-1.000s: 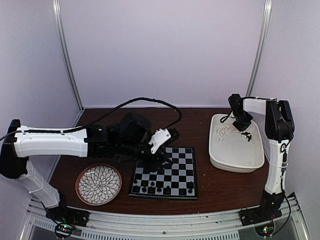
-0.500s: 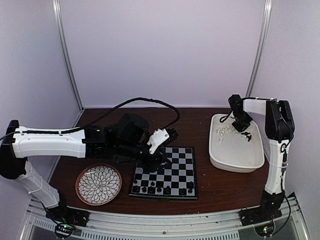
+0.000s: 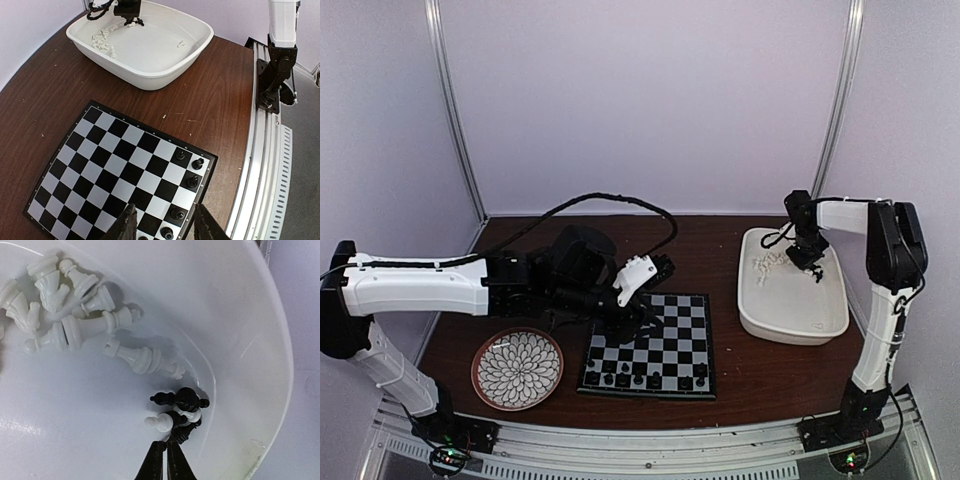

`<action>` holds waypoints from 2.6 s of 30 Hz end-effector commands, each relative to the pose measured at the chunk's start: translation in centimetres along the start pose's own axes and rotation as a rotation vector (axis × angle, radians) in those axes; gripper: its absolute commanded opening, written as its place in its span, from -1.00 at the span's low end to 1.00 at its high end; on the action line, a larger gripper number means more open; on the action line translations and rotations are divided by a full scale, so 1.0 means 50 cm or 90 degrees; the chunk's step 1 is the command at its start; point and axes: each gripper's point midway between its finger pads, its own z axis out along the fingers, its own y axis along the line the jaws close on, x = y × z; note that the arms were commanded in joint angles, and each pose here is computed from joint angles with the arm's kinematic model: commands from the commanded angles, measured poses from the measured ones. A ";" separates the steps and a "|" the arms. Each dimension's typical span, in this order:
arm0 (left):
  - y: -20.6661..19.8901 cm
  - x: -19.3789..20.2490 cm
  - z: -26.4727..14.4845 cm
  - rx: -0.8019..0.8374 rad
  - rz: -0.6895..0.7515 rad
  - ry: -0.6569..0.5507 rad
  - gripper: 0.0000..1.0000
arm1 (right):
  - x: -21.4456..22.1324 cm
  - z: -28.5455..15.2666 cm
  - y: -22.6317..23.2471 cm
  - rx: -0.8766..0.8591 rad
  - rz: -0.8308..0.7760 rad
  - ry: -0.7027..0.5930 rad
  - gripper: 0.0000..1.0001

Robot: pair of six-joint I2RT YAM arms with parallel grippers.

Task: Set up the chess pieces on the board
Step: Adjust the chess pile in the storage box.

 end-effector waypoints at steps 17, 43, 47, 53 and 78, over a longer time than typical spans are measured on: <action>-0.008 -0.029 -0.014 0.015 -0.011 -0.040 -0.21 | 0.014 0.052 -0.056 0.137 -0.014 0.025 -1.00; -0.012 -0.025 -0.015 0.022 -0.017 -0.044 -0.21 | 0.037 0.057 0.073 -0.021 -0.075 0.014 -1.00; -0.014 -0.027 -0.010 0.027 -0.015 -0.041 -0.21 | 0.016 -0.004 0.105 -0.099 -0.061 -0.039 -1.00; -0.013 -0.025 -0.010 0.024 -0.015 -0.036 -0.21 | 0.001 -0.059 0.049 -0.067 -0.005 -0.050 -0.74; -0.013 -0.020 -0.001 0.027 -0.024 -0.032 -0.21 | 0.056 0.051 0.044 -0.157 0.111 0.044 -0.39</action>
